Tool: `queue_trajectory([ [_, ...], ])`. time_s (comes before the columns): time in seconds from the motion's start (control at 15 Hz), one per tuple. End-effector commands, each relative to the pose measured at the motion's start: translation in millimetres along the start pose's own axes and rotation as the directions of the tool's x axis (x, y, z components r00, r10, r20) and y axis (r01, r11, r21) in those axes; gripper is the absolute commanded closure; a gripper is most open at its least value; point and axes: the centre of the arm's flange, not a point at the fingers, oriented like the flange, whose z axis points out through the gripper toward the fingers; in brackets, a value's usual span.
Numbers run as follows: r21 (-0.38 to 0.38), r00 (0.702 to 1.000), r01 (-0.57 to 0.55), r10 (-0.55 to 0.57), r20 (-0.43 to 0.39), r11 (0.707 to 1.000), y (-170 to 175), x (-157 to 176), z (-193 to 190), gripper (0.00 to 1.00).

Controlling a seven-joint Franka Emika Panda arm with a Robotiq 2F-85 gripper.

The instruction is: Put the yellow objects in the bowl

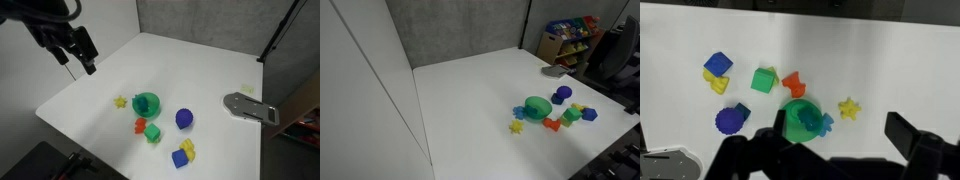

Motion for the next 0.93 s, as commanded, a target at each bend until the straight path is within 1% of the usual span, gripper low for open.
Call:
queue_trajectory([
  [0.0, 0.0, 1.0, 0.0, 0.0, 0.0, 1.0, 0.0, 0.0, 0.0, 0.0],
  [0.4, 0.002, 1.0, -0.001, 0.001, 0.002, 1.0, -1.2, 2.5, 0.4, 0.0],
  [0.67, 0.023, 1.0, -0.013, 0.013, 0.005, 1.0, -10.7, 27.5, 4.2, 0.0],
  [0.87, 0.037, 1.0, -0.01, 0.01, -0.001, 0.999, -19.1, 47.4, 14.1, 0.0],
])
